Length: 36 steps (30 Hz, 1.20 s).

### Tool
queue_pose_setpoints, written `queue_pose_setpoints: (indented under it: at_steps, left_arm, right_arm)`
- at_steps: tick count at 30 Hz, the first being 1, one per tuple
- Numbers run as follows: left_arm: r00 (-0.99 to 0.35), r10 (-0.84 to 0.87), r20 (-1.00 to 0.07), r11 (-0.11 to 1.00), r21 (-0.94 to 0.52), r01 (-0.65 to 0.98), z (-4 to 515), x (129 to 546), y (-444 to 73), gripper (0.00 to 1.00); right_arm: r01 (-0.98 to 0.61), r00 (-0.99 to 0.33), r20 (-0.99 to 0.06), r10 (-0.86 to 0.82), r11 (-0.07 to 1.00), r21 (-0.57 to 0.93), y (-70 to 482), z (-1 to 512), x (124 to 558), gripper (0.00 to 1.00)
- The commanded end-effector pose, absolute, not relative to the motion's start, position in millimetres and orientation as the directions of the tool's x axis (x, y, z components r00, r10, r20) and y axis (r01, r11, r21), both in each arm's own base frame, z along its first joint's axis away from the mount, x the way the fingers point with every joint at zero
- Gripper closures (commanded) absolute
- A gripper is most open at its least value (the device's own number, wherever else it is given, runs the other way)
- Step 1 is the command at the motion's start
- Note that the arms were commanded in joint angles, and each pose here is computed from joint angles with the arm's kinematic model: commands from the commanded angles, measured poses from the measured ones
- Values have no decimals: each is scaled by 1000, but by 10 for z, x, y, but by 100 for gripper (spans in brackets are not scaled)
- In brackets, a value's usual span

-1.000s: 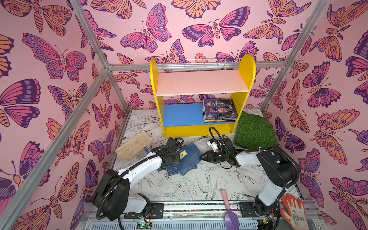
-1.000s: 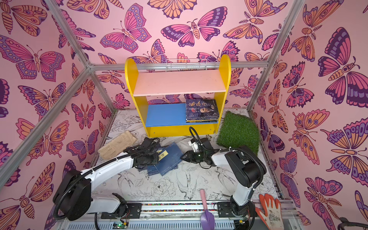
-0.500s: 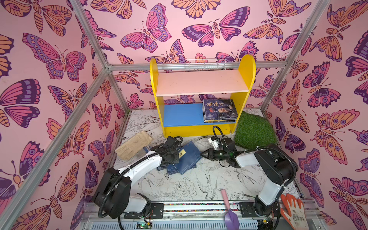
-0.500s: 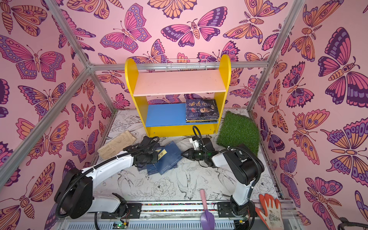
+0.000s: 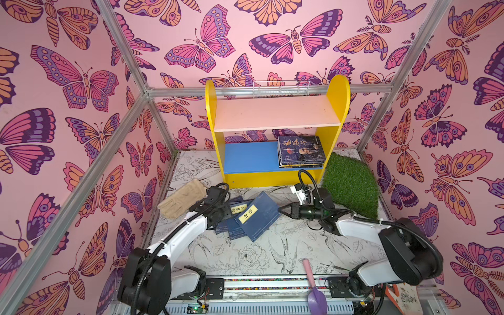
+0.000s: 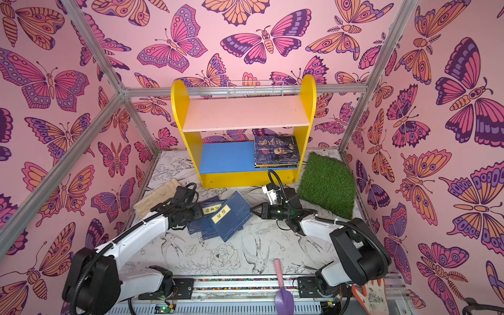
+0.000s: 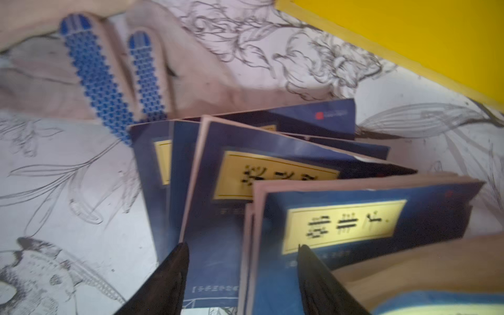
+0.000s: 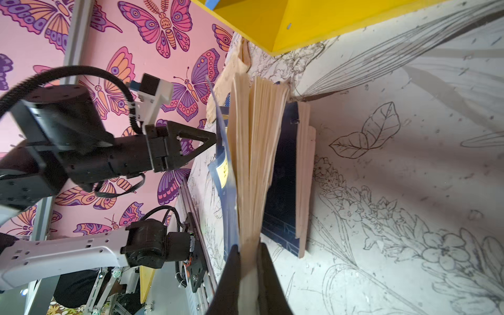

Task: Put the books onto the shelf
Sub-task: 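Carry the book upright onto the blue shelf board with the right gripper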

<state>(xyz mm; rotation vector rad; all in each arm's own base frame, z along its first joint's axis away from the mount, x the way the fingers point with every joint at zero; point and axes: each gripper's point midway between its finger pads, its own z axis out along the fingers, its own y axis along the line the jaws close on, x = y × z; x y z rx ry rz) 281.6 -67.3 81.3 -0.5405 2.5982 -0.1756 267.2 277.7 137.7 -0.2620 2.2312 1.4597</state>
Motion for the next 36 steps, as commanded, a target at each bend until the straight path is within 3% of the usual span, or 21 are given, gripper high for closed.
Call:
queue_pose_setpoints:
  at_steps: [1,12,15,21,26,36]
  left_arm:
    - [-757,-504,-417,863,-201,-463,747,2674,-452,33]
    - [-653,-617,-438,783,-262,-564,761,2452,-285,31]
    - [-643,-636,-427,768,-267,-582,702,2373,-262,30]
    - [-643,-657,-393,752,-288,-593,630,2264,-287,30]
    - [-649,-640,-411,766,-273,-582,684,2230,-252,30]
    - [-664,-626,-409,778,-268,-569,715,2209,-262,28]
  right_arm:
    - [-430,-854,-512,92,428,795,2736,1570,2657,100]
    - [-572,-715,-623,316,248,782,2912,3004,3095,100]
    - [-566,-664,-625,411,270,779,2921,3216,3392,100]
    - [-491,-560,-616,554,376,785,2967,3266,4046,100]
    - [-417,-533,-603,593,436,797,3221,3010,4484,100]
    - [-262,-558,-597,576,561,785,3541,2532,4752,100]
